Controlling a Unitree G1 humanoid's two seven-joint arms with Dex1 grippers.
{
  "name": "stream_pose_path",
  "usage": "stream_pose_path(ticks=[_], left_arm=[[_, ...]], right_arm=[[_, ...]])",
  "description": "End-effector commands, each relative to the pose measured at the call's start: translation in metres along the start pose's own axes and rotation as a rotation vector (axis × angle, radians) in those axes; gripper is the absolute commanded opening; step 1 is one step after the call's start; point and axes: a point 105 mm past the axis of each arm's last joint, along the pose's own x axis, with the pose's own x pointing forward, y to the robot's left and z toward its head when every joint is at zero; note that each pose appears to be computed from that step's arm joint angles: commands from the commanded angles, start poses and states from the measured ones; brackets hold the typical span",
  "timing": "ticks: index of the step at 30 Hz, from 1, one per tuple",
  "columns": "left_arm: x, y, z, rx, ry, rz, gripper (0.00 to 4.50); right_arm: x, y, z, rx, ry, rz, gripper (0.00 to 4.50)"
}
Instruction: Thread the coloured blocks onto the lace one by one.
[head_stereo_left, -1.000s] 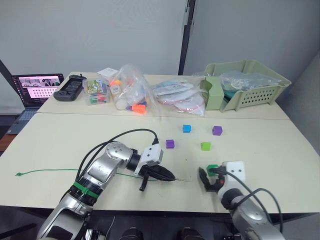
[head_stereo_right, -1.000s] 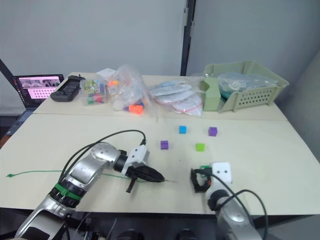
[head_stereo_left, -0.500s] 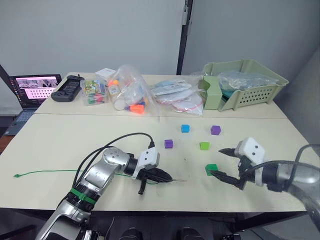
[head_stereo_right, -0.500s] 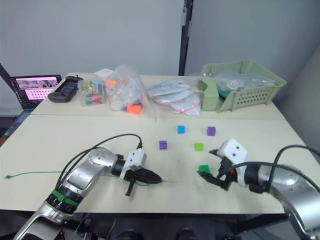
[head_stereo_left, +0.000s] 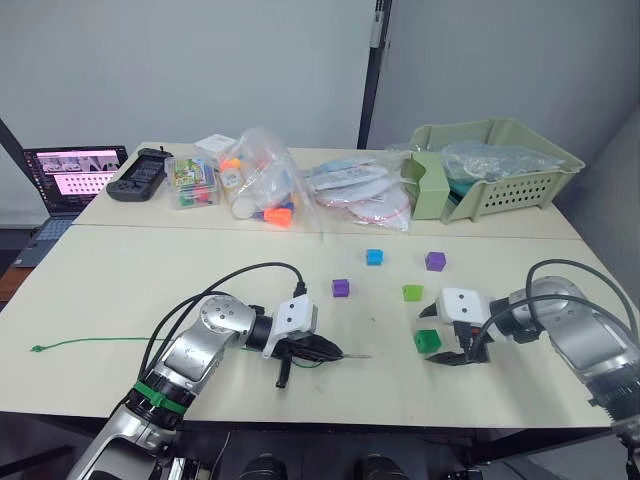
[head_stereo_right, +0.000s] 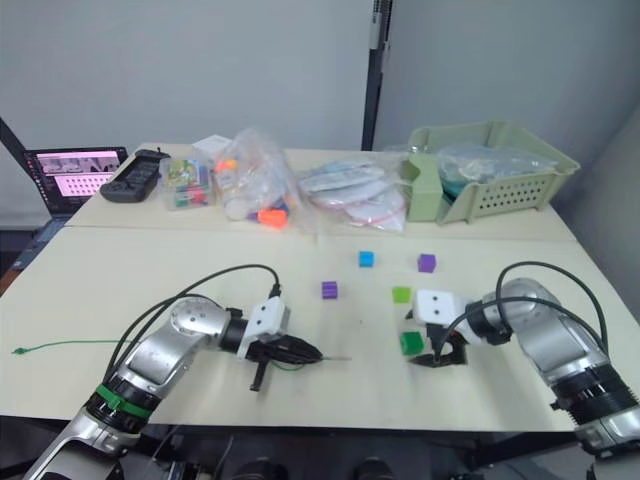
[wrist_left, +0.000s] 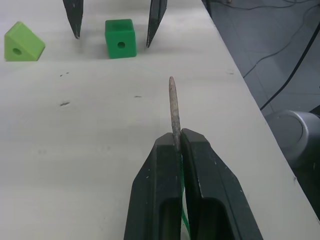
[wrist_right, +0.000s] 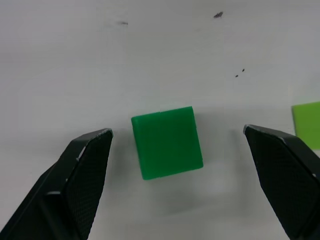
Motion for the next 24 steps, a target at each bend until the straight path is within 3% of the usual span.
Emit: stream_pose_path(ticks=[1, 8, 16, 24], left_arm=[[-0.002, 0.001, 0.01, 0.046, -0.003, 0.014, 0.0], [0.006, 0.002, 0.013, 0.084, -0.005, 0.019, 0.0], [0.025, 0.01, 0.018, 0.18, -0.005, 0.025, 0.0], [0.029, 0.015, 0.01, 0.202, 0.046, 0.017, 0.0]], right_arm=[[-0.002, -0.004, -0.001, -0.036, 0.006, 0.021, 3.62], [0.001, 0.002, 0.006, 0.005, -0.039, 0.066, 1.25], [0.017, 0.014, 0.045, 0.093, -0.15, 0.052, 1.18], [0.031, 0.025, 0.047, 0.141, -0.111, 0.03, 1.18]])
